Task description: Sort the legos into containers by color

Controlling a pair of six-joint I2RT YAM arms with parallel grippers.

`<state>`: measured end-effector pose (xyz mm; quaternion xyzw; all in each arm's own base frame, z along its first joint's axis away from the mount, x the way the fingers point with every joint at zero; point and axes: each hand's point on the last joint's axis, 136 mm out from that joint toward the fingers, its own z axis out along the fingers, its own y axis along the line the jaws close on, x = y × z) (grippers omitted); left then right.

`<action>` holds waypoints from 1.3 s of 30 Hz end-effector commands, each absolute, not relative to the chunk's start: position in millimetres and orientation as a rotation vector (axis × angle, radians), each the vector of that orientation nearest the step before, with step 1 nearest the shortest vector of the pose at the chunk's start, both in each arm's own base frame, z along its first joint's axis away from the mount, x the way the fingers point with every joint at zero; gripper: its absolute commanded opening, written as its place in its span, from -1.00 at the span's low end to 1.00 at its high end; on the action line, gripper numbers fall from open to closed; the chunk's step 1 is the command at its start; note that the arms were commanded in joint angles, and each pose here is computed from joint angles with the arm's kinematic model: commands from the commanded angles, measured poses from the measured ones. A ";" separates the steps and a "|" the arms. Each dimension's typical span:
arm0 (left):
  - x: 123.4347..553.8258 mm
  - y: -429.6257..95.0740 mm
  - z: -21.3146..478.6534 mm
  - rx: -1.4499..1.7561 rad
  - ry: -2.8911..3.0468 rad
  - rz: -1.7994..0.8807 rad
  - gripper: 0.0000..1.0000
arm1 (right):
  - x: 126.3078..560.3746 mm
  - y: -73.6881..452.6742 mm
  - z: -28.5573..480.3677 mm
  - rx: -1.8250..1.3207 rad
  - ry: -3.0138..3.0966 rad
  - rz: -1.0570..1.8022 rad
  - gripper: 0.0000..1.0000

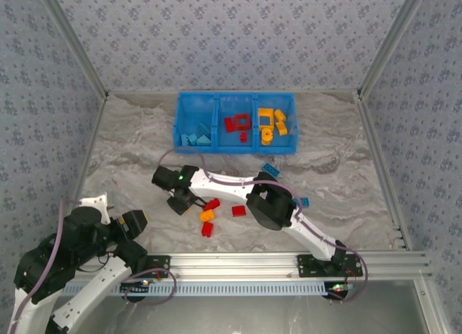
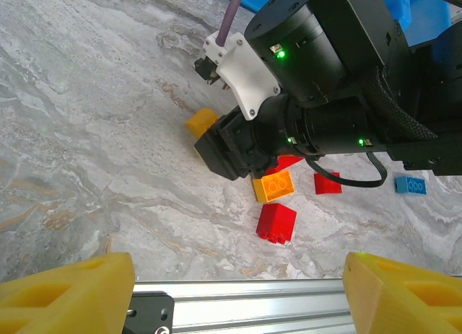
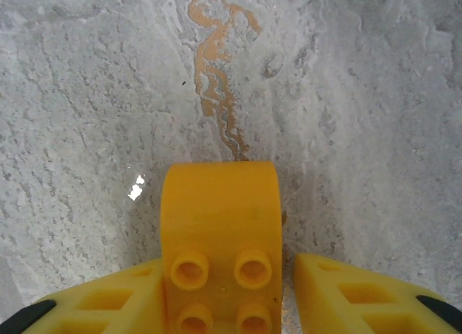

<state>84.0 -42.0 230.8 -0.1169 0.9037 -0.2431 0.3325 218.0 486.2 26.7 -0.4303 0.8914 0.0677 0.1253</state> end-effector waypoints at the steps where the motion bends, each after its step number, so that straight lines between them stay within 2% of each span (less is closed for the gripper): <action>1: 82.1 -43.6 225.8 -0.313 2.374 -0.648 0.52 | 215.9 485.8 20.0 -1.270 2.620 0.181 -0.08; 5: 83.7 -45.0 222.5 -0.316 2.376 -0.650 0.52 | 217.7 485.0 16.5 -1.258 2.626 0.165 -0.12; 9: 85.6 -46.8 222.7 -0.317 2.373 -0.656 0.53 | 222.0 483.2 24.2 -1.224 2.610 0.149 -0.29; 17: 109.6 -101.7 246.9 -0.184 2.340 -0.902 0.57 | 256.4 456.6 108.4 -0.990 2.470 0.251 -0.38; 23: 151.1 -145.0 270.8 -0.099 2.329 -0.970 0.56 | 304.9 378.9 190.0 -0.695 2.403 0.282 -0.40; 26: 173.8 -170.9 278.9 -0.045 2.295 -0.999 0.56 | 333.7 320.8 203.7 -0.508 2.429 0.242 -0.40; 33: 212.6 -256.6 284.5 0.186 2.255 -0.928 0.56 | 401.0 195.1 179.5 -0.081 2.520 0.022 -0.41; 39: 231.6 -321.4 278.0 0.301 2.230 -0.943 0.55 | 445.6 141.9 141.1 0.089 2.578 -0.187 -0.41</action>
